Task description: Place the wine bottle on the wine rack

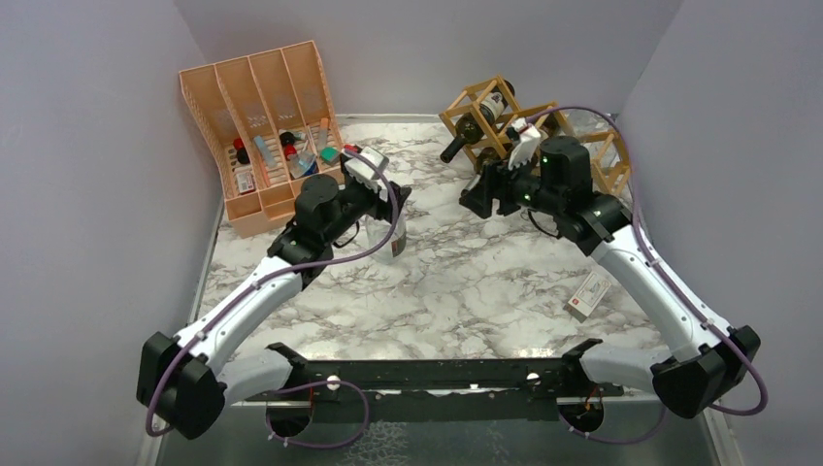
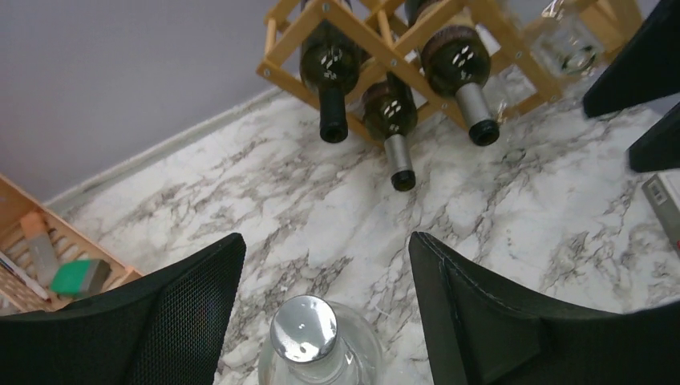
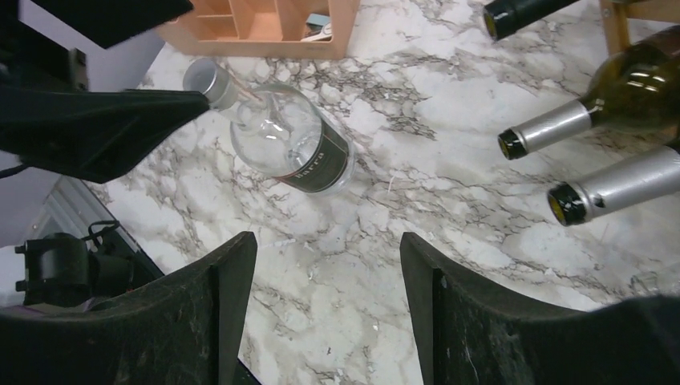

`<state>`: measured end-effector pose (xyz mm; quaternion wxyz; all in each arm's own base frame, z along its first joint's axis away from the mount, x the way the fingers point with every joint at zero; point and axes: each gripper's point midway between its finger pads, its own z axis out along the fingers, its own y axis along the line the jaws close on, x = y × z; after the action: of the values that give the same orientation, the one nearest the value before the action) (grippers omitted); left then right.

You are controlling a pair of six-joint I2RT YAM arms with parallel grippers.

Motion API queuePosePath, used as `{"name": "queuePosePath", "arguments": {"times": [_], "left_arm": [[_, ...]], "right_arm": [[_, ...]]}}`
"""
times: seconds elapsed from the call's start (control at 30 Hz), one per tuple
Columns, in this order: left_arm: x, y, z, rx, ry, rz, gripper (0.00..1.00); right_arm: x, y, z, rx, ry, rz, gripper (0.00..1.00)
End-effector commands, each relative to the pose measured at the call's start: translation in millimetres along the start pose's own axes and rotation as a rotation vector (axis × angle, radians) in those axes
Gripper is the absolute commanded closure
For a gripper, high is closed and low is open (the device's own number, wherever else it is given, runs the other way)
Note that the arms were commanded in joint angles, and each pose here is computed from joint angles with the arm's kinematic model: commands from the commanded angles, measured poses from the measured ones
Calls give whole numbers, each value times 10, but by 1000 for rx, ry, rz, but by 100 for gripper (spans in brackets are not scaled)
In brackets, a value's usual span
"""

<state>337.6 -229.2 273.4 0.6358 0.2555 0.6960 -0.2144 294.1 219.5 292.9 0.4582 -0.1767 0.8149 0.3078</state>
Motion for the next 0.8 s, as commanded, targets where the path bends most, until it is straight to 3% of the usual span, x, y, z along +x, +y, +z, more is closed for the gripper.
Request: {"name": "queuePosePath", "arguments": {"times": [0.0, 0.17, 0.4, 0.77], "left_arm": [[-785, -23, -346, -7, -233, 21, 20], [-1047, 286, -731, -208, -333, -26, 18], [-1113, 650, -1121, -444, -393, -76, 17], [-1103, 787, -1269, -537, -413, -104, 15]], "right_arm": [[-123, 228, 142, -27, -24, -66, 30], [-133, 559, 452, -37, -26, -102, 23], [-98, 988, 1027, -25, -15, -145, 21], [151, 1091, 1734, 25, 79, -145, 24]]}}
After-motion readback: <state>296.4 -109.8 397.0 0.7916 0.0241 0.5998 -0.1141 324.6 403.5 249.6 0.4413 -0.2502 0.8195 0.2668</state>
